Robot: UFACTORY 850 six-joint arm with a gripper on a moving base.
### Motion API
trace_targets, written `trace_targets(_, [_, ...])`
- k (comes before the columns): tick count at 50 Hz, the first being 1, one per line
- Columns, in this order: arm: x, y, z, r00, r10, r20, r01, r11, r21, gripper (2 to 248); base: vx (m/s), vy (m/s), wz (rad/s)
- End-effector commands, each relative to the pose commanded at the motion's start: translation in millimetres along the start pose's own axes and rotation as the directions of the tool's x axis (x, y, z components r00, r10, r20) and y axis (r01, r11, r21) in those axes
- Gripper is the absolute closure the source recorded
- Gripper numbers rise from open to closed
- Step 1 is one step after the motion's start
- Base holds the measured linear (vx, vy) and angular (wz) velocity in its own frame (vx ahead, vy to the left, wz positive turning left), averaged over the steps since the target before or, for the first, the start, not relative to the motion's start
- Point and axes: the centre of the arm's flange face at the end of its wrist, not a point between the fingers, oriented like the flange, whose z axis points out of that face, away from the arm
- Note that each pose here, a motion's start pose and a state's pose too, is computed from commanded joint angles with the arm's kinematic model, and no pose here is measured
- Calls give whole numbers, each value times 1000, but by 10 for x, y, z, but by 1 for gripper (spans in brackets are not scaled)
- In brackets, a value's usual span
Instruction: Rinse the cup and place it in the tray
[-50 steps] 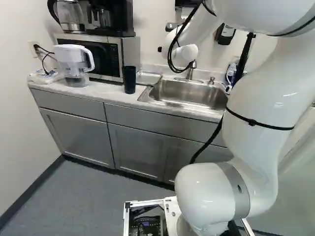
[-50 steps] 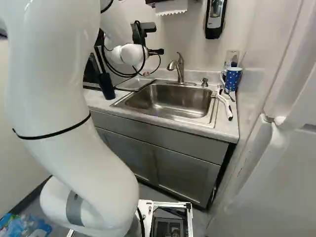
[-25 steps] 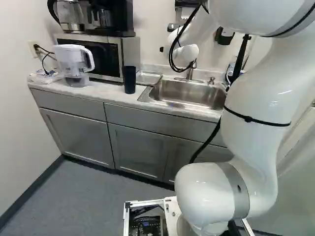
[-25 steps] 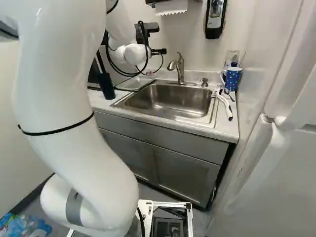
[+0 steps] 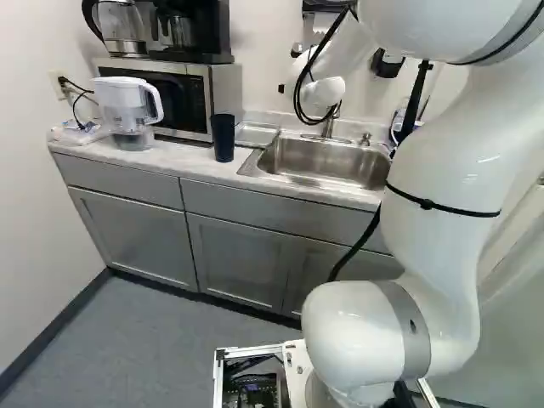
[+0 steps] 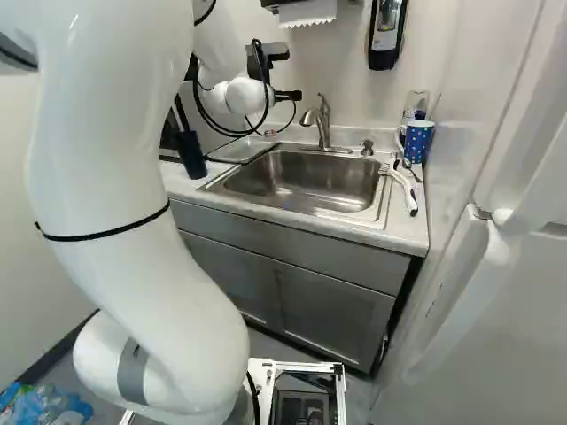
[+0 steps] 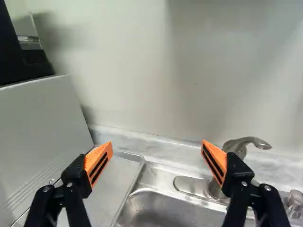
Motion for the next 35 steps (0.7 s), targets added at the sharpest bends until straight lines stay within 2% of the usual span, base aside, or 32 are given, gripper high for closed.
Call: trace_targets(35, [-49, 242, 21, 998, 7, 55, -5, 999, -41, 3, 0, 0, 0])
